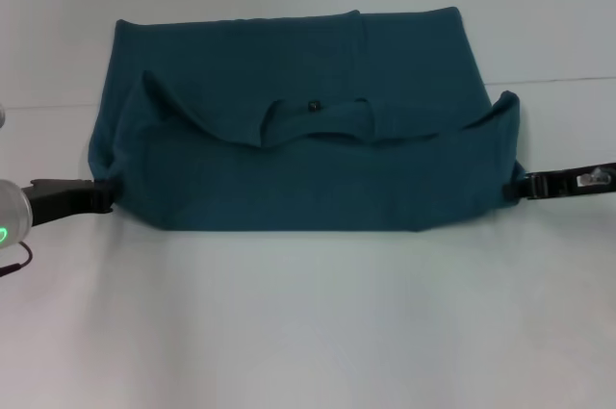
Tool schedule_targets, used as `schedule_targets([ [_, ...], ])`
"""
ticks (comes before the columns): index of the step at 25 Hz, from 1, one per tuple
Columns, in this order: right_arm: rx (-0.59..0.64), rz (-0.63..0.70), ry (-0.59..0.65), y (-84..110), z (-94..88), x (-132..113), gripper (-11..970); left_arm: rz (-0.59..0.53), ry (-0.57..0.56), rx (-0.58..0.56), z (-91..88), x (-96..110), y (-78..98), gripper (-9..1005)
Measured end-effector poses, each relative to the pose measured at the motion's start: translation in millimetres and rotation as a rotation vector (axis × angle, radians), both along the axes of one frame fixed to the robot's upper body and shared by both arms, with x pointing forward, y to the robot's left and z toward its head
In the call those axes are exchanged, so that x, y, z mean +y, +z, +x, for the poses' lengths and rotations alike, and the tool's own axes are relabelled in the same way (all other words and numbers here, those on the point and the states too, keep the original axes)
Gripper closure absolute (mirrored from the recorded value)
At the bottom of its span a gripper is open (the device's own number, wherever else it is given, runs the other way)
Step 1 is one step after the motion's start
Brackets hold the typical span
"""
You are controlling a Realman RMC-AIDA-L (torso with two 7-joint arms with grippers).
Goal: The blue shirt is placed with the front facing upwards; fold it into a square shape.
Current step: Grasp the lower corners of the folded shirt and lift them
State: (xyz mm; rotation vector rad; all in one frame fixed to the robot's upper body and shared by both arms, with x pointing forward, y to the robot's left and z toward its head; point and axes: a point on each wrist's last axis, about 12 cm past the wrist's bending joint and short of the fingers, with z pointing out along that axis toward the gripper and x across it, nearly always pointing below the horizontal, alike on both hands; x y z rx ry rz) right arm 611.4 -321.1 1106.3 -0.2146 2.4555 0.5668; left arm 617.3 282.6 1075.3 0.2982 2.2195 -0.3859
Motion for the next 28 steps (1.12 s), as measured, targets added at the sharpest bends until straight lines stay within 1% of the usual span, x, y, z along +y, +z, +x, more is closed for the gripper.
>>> schedule_targets([
  [2,-0.005,-0.004,0.001,0.6,-3.3,-2,933,-0.003,-0.014,-0.012,-1.6,0,-0.3,942],
  [6,-0.014,-0.018,0.003,-4.6,-11.8,-8,933,-0.002,-0.035,-0.042,-7.5,4,-3.2,942],
  [12,-0.059,-0.009,0.021,-10.9,-23.4,-14,932,-0.021,-0.057,-0.08,-23.8,16,-9.5,942],
  [14,-0.078,-0.008,0.033,-12.4,-26.5,-15,932,-0.023,-0.059,-0.087,-25.8,17,-9.6,942],
  [22,-0.156,0.012,0.072,-20.0,-40.7,-16,932,-0.071,-0.088,-0.163,-52.6,36,-14.9,942],
  [23,-0.167,0.017,0.078,-20.5,-43.1,-17,932,-0.081,-0.094,-0.179,-59.1,41,-16.1,942],
  [24,-0.176,0.024,0.082,-21.0,-45.6,-17,932,-0.085,-0.095,-0.184,-61.1,42,-16.4,942],
  [26,-0.197,0.038,0.091,-22.8,-52.2,-20,933,-0.093,-0.1,-0.198,-69.4,48,-18.6,942],
  [27,-0.207,0.043,0.094,-24.3,-56.2,-22,933,-0.094,-0.105,-0.209,-76.4,51,-21.1,942],
  [28,-0.22,0.053,0.095,-25.3,-60.3,-24,933,-0.093,-0.109,-0.213,-78.7,53,-21.9,942],
])
